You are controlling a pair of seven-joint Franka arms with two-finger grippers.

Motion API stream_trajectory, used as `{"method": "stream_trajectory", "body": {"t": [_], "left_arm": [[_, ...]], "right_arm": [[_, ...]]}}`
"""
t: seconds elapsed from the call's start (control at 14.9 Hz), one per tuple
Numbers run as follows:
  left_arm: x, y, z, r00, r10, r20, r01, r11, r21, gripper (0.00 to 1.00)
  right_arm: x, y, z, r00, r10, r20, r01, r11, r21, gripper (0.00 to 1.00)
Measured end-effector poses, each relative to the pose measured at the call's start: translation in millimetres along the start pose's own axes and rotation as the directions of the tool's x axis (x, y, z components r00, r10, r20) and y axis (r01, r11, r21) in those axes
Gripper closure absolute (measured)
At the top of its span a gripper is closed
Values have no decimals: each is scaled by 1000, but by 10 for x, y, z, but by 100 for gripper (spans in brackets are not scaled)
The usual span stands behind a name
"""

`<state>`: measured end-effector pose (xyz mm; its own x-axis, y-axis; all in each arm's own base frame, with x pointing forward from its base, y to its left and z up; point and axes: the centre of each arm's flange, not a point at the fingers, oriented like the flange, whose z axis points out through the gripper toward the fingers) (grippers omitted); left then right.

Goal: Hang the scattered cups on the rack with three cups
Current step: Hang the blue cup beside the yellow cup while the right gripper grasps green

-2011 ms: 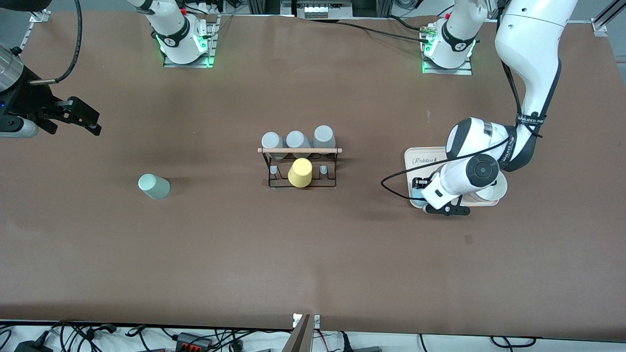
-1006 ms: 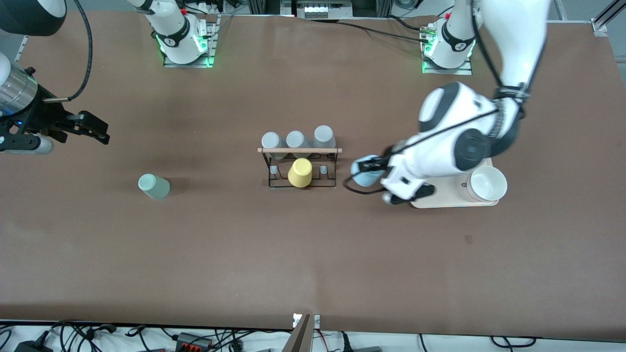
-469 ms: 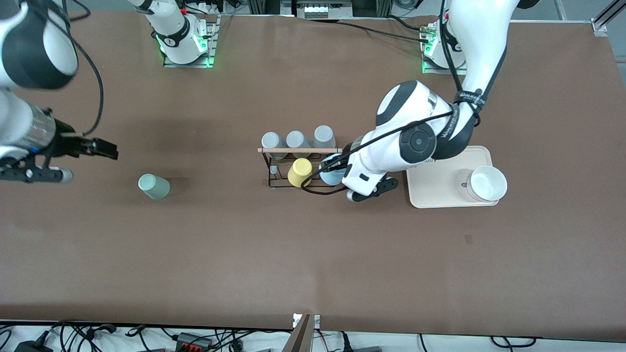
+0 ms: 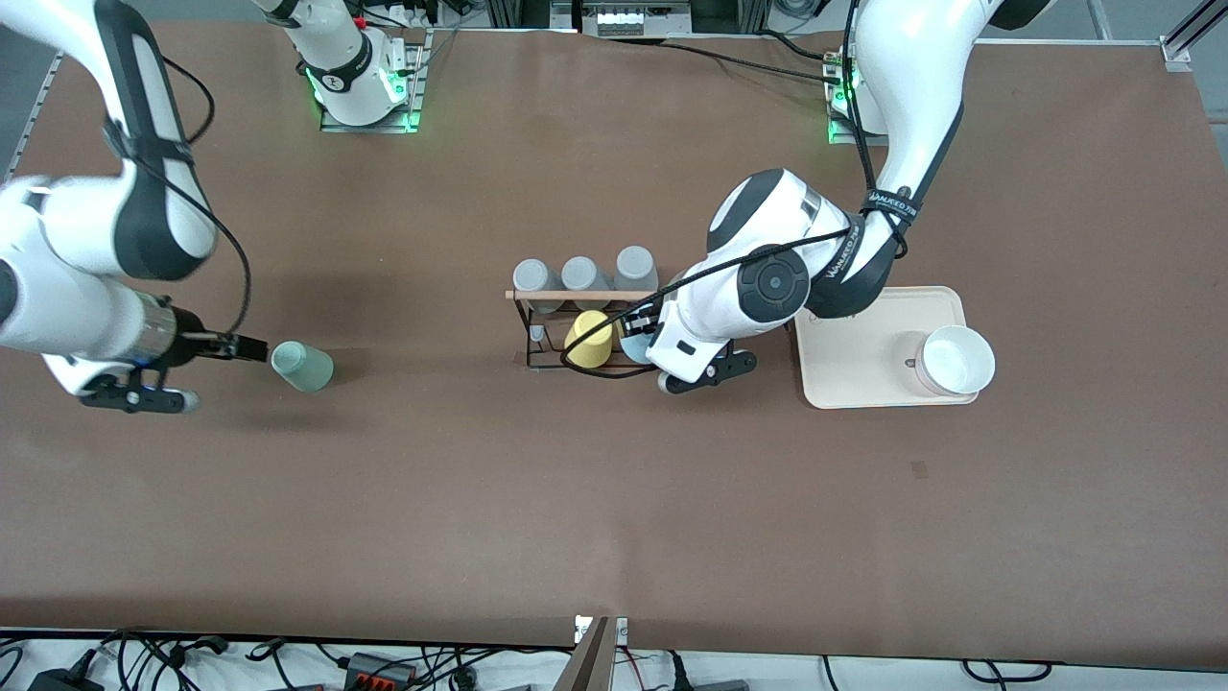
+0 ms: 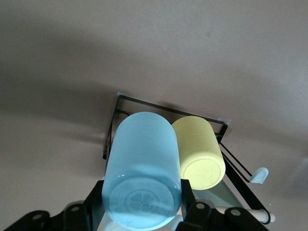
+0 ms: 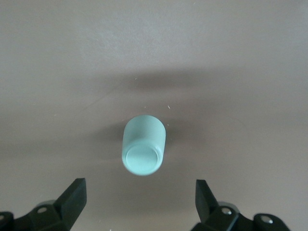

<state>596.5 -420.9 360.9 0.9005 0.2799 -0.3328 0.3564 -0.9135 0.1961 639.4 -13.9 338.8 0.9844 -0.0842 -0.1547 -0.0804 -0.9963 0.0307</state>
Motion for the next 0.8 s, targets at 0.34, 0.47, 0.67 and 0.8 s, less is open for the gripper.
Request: {"method": "stream_trajectory", "body": {"t": [0.34,0.47,0.67,0.8], "left_arm": [[-77,37,352,999,43,-31,-41,997,72,35],[-100,54,452,997,62,-44,-58,994,97,35],[-95,61,515,997,67,-49,-62,993,102,35],[-27,28,500,997,58,-57,-52,994,97,35]], "right_arm": [[39,-42,608,1000,-12,3,12,1000,1,0],[-27,-62,787,1000,-18,7,18,1000,1,0],[-119,-100,998,1000,-25,6,25,1000,2,0],[-157,-112,1075,1000,-28,7,28,1000,2,0]]}}
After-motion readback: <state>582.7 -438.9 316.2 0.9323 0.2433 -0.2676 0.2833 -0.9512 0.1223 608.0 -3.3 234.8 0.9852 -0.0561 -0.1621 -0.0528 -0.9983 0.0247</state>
